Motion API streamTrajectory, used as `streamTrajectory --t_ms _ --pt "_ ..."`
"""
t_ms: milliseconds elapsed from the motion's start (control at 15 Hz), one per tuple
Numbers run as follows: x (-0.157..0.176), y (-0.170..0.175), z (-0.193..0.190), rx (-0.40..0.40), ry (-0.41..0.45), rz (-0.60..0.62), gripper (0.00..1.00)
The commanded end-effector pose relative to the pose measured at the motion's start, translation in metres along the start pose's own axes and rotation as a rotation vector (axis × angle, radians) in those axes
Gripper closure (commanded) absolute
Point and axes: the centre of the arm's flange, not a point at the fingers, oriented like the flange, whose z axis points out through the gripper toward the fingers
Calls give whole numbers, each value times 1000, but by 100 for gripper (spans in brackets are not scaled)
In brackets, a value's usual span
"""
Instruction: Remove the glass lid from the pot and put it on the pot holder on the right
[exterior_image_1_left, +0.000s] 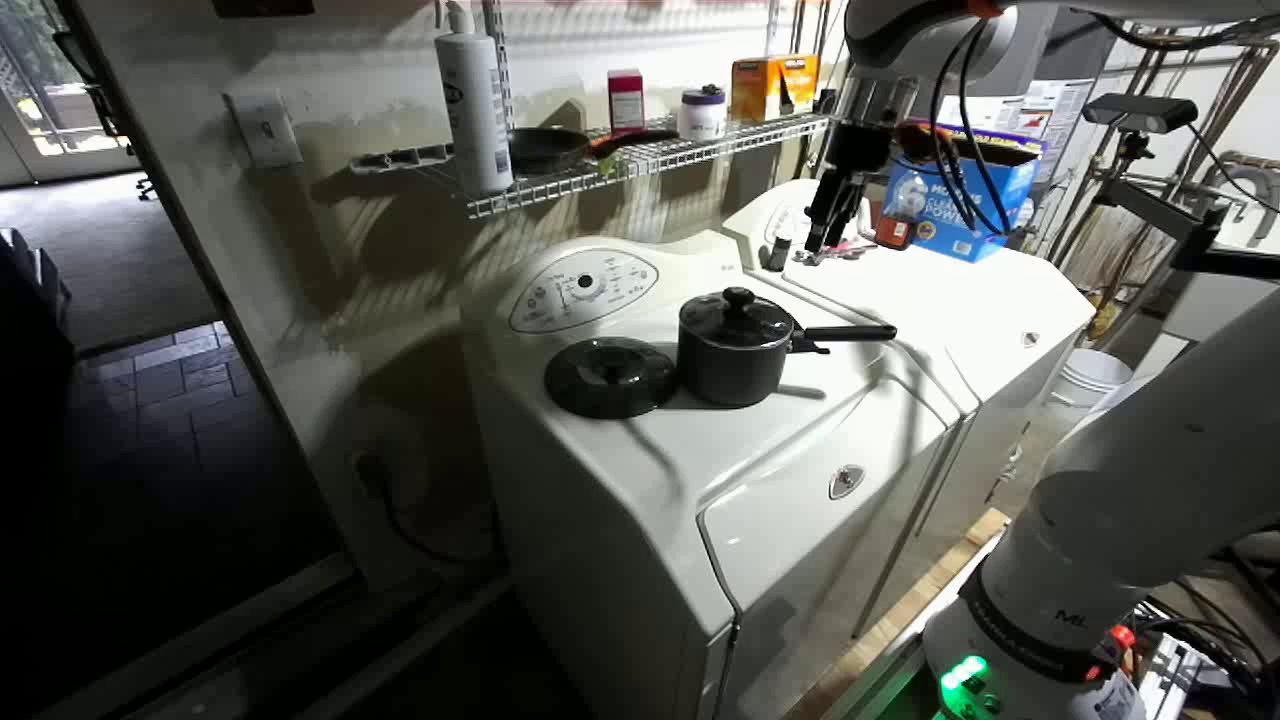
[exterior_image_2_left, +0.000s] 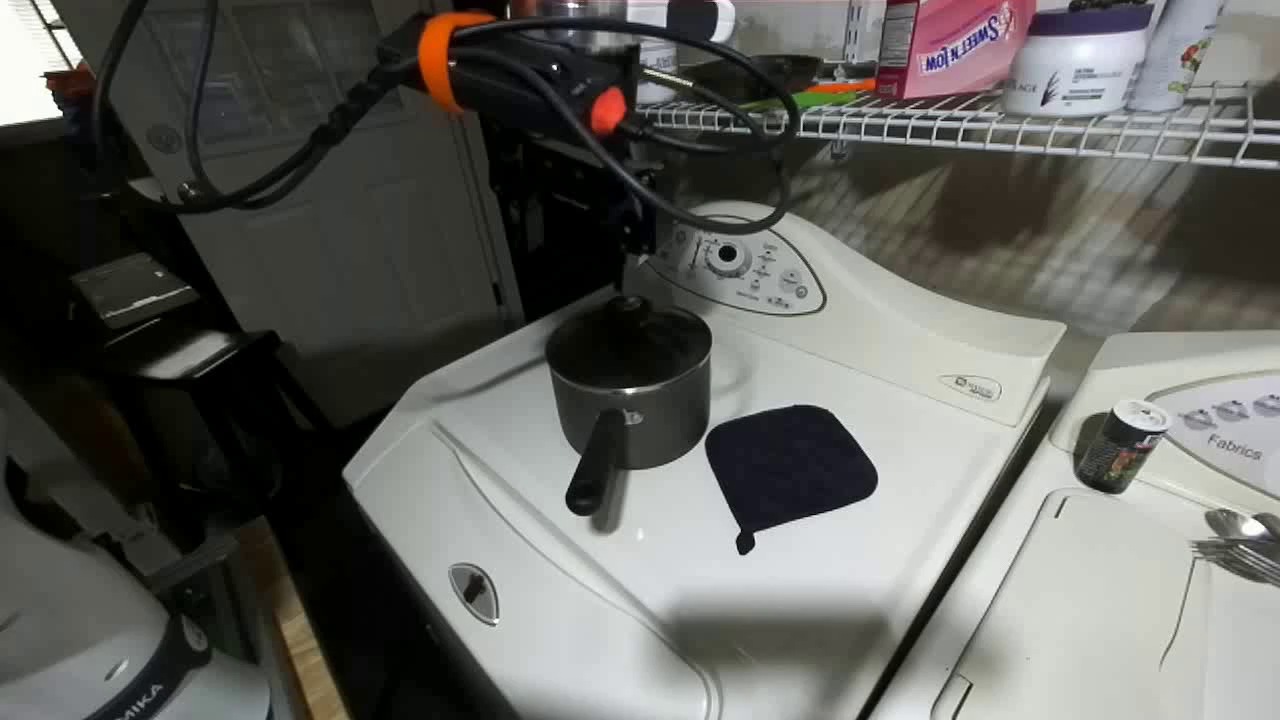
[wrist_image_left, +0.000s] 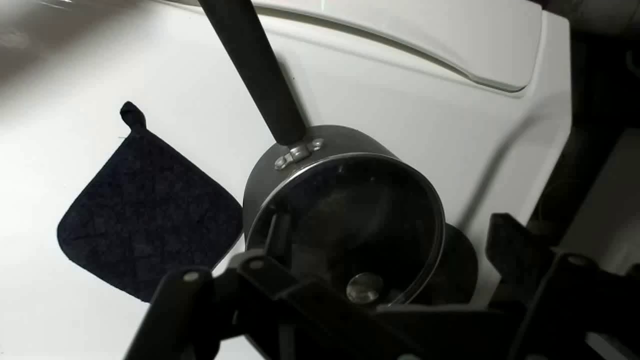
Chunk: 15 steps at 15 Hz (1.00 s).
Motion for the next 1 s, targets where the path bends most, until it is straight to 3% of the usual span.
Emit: streamTrajectory --t_ms 0,333,733,933 --pt "0 0 0 0 0 0 0" --pt "-1 1 -4 -12 18 16 0" --pt "10 -18 4 -155 98 120 0" --pt "18 -28 18 -199 90 151 0"
